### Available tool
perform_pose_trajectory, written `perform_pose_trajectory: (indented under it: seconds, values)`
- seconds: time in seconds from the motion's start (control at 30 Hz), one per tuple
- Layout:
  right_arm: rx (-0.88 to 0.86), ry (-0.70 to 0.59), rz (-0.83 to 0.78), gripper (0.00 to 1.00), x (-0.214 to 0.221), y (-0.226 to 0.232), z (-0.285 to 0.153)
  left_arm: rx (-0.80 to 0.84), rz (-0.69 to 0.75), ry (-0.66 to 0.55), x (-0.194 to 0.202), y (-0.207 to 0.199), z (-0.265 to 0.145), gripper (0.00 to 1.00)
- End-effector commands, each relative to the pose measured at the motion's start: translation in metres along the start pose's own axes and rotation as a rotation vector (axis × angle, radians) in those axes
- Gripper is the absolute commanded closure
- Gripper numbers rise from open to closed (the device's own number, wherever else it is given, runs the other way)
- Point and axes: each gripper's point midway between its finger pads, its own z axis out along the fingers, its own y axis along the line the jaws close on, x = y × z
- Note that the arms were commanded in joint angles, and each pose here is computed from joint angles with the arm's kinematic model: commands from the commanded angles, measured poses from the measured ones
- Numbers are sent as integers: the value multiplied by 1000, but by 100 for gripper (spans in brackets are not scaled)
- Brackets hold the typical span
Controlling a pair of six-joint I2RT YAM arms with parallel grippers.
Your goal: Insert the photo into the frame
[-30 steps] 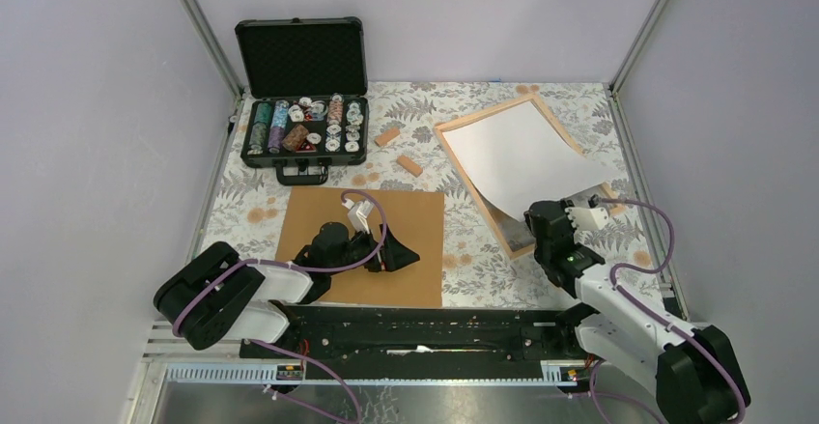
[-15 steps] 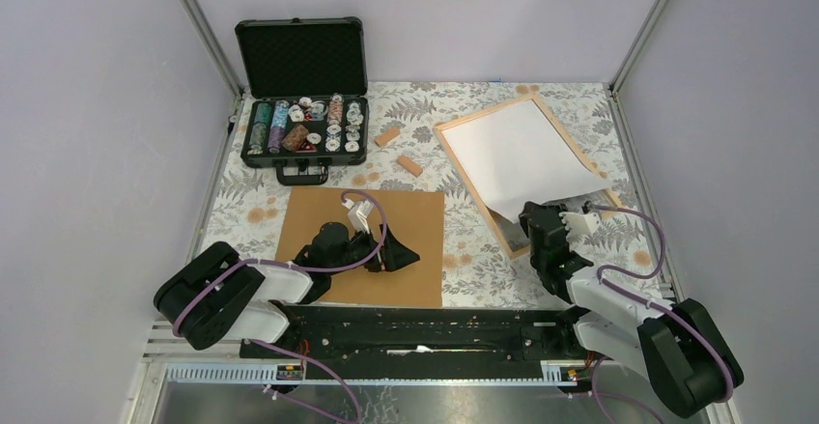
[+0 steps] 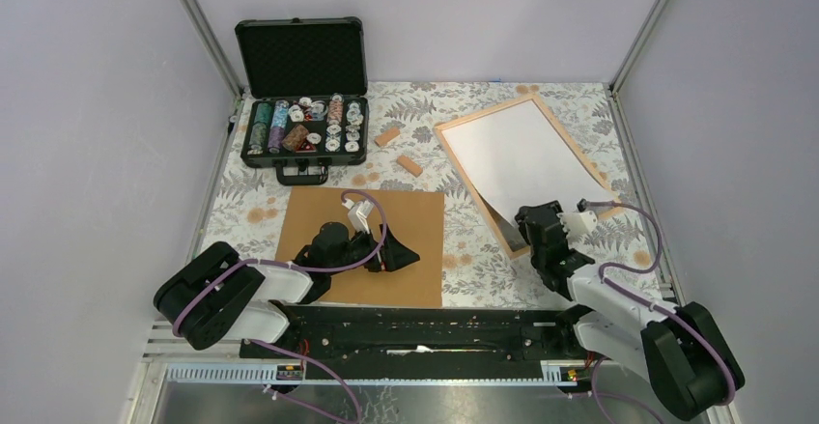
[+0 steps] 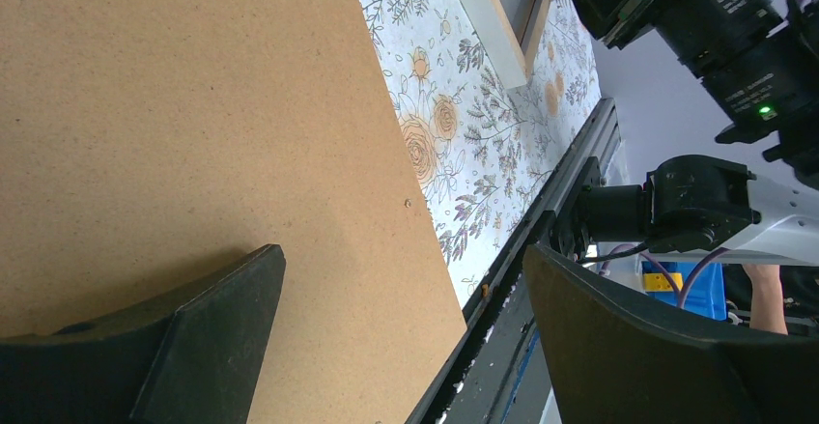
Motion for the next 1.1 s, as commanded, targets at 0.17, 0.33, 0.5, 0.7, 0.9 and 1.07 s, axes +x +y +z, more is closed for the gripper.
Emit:
perform_pose_trajectory:
  seconds: [0.17, 0.33, 0.5, 0.7, 0.9, 1.07]
  values:
    - [239, 121, -264, 6, -9, -32, -33, 67, 38, -37, -14, -18, 4, 1]
    - [308, 201, -356, 2, -13, -45, -57, 61, 38, -39, -15, -17, 4, 1]
    - [173, 251, -528, 2, -28, -14, -74, 52, 36, -36, -15, -16, 5, 1]
    - [-282, 529, -632, 0, 23, 65, -93, 3, 25, -44, -22, -13, 7, 1]
    - [-445, 782, -581, 2, 78, 106, -90, -104, 57, -88, -43, -16, 0, 1]
    - [-510, 921, -494, 3, 114, 125, -77, -244, 30, -58, -44, 1, -4, 1]
